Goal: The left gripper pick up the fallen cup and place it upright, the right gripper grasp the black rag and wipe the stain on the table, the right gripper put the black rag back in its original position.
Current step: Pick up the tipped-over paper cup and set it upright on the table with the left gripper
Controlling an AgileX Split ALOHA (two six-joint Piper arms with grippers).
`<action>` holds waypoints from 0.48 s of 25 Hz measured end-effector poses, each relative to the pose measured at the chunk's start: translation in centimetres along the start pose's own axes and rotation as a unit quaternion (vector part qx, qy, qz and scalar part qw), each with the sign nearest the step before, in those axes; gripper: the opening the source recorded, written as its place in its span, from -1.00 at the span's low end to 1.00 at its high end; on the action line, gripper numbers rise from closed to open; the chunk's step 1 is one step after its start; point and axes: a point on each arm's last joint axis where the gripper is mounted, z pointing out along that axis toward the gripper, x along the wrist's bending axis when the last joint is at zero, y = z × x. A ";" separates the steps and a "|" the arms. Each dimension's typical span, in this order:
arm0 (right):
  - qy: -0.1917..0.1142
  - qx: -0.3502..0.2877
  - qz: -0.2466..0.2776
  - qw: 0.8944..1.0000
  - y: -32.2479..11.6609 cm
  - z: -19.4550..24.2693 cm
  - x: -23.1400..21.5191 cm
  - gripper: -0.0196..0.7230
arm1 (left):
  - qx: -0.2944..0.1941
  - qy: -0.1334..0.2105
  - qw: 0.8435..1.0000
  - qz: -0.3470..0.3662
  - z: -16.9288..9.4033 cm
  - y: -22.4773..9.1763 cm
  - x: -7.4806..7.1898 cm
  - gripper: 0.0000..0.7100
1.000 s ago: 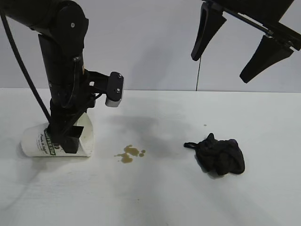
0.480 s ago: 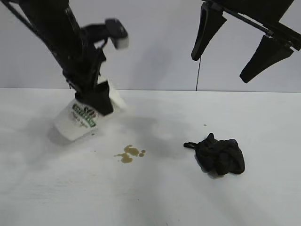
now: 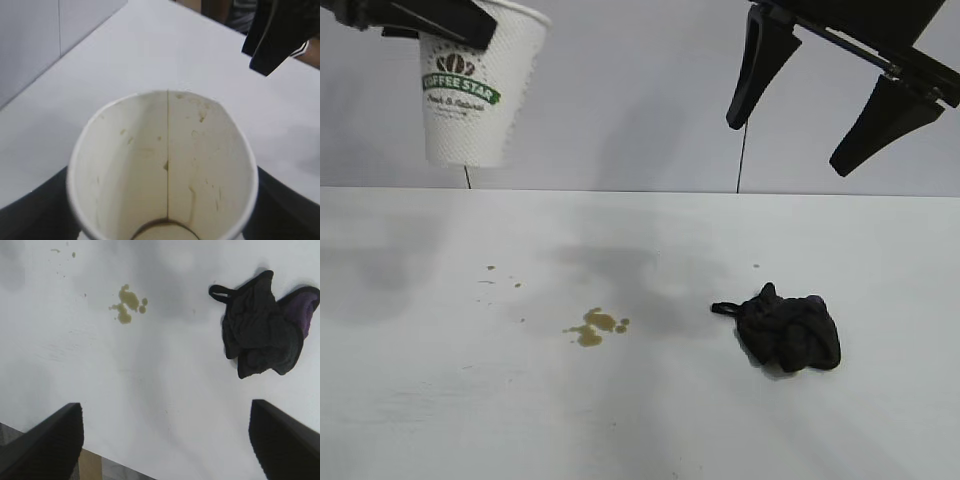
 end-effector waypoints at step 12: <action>0.000 0.000 0.000 1.000 0.0 0.0 0.0 0.73 | -0.028 0.120 0.990 0.065 1.7 -6.9 -0.2 0.51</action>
